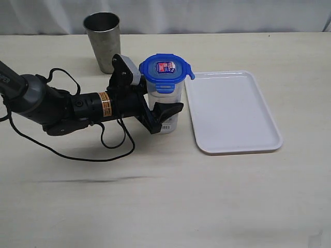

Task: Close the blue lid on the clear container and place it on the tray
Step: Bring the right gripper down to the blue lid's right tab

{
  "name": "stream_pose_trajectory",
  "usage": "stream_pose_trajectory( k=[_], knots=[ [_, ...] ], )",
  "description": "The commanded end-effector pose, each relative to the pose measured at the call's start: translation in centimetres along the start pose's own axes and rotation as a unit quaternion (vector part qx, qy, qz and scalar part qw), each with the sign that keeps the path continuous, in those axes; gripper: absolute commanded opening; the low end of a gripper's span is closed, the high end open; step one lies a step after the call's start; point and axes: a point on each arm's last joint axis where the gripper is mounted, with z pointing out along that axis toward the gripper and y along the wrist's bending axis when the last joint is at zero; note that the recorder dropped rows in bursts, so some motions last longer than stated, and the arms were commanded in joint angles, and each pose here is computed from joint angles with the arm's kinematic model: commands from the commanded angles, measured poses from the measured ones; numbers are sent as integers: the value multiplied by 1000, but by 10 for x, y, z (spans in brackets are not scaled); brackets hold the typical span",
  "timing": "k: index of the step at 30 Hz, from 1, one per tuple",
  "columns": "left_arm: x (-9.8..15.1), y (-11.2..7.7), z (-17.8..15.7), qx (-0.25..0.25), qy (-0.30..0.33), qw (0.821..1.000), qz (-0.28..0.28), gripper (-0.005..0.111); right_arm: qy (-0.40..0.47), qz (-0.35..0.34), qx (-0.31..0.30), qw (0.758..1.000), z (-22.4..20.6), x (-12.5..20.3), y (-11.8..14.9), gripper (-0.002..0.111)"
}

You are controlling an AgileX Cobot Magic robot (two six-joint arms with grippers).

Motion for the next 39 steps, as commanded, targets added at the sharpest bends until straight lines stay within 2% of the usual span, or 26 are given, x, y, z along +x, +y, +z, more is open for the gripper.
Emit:
stream_pose_trajectory(
  k=[1, 4, 6, 10, 13, 17, 23, 29, 32, 36, 39],
  knots=[
    [9, -1, 0, 0, 25, 1000, -10, 0, 174, -18, 24, 984, 53, 6, 7, 37],
    [9, -1, 0, 0, 25, 1000, -10, 0, 261, -33, -66, 962, 86, 14, 29, 37],
    [9, -1, 0, 0, 25, 1000, -10, 0, 307, -25, -157, 938, 104, 24, 48, 37],
    [9, -1, 0, 0, 25, 1000, -10, 0, 364, 33, -319, 875, 126, 44, 80, 42],
    [9, -1, 0, 0, 25, 1000, -10, 0, 393, 79, -374, 837, 142, 61, 90, 47],
    [9, -1, 0, 0, 25, 1000, -10, 0, 430, 107, -370, 817, 161, 82, 92, 47],
    [9, 0, 0, -1, 26, 1000, -10, 0, 451, 122, -369, 803, 174, 102, 106, 46],
    [9, 0, 0, -2, 29, 1000, -10, 0, 461, 116, -362, 802, 184, 122, 122, 43],
    [9, 0, 0, -2, 29, 1000, -10, 0, 468, 120, -355, 800, 189, 129, 123, 43],
    [9, 0, 0, -2, 29, 1000, -10, 0, 462, 123, -336, 811, 198, 136, 121, 43],
    [9, 0, 0, -2, 29, 1000, -10, 0, 460, 133, -344, 808, 201, 139, 123, 43]
  ],
)
